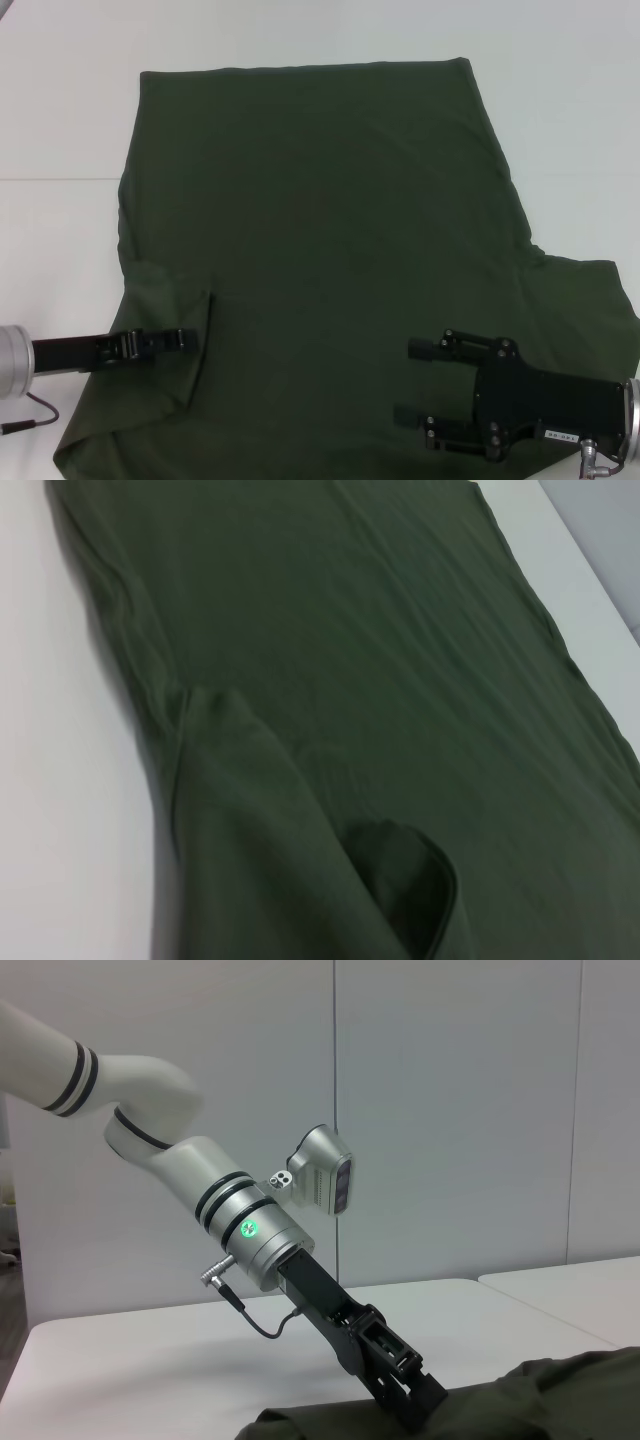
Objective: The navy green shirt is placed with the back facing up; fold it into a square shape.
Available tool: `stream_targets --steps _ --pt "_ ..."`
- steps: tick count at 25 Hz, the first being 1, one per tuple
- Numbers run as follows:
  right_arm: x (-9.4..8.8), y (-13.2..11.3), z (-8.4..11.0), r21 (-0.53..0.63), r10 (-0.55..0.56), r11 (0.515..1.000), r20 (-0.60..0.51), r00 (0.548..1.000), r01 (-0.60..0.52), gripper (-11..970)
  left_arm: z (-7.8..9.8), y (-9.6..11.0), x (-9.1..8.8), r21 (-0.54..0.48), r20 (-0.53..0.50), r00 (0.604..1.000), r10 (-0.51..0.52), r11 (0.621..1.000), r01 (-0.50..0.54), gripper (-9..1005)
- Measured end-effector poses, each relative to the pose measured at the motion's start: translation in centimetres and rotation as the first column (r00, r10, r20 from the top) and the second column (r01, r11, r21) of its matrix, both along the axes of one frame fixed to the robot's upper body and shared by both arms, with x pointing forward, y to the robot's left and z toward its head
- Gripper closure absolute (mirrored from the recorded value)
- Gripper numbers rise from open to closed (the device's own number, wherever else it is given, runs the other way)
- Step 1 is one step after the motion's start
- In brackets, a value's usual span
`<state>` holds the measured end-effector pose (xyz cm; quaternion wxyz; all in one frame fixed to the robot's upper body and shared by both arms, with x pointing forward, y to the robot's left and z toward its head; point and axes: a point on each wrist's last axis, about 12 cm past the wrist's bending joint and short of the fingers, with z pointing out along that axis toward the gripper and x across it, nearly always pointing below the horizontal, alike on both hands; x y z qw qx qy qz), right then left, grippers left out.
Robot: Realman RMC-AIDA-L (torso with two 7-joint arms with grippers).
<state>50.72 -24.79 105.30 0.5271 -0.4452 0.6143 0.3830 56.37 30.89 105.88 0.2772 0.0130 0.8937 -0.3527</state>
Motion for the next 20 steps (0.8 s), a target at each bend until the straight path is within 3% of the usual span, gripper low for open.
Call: stream_targets --steps 11,20 --pt "0.1 0.1 0.1 -0.002 0.001 1.000 0.003 1.000 -0.001 210 -0.1 -1.3 0.0 -0.009 -0.014 0.998 -0.056 0.998 0.056 103" --pt "0.3 0.2 0.2 -0.001 0.003 1.000 0.005 1.000 -0.003 209 1.3 -3.3 -0.1 -0.154 0.013 0.992 -0.127 0.980 0.127 103"
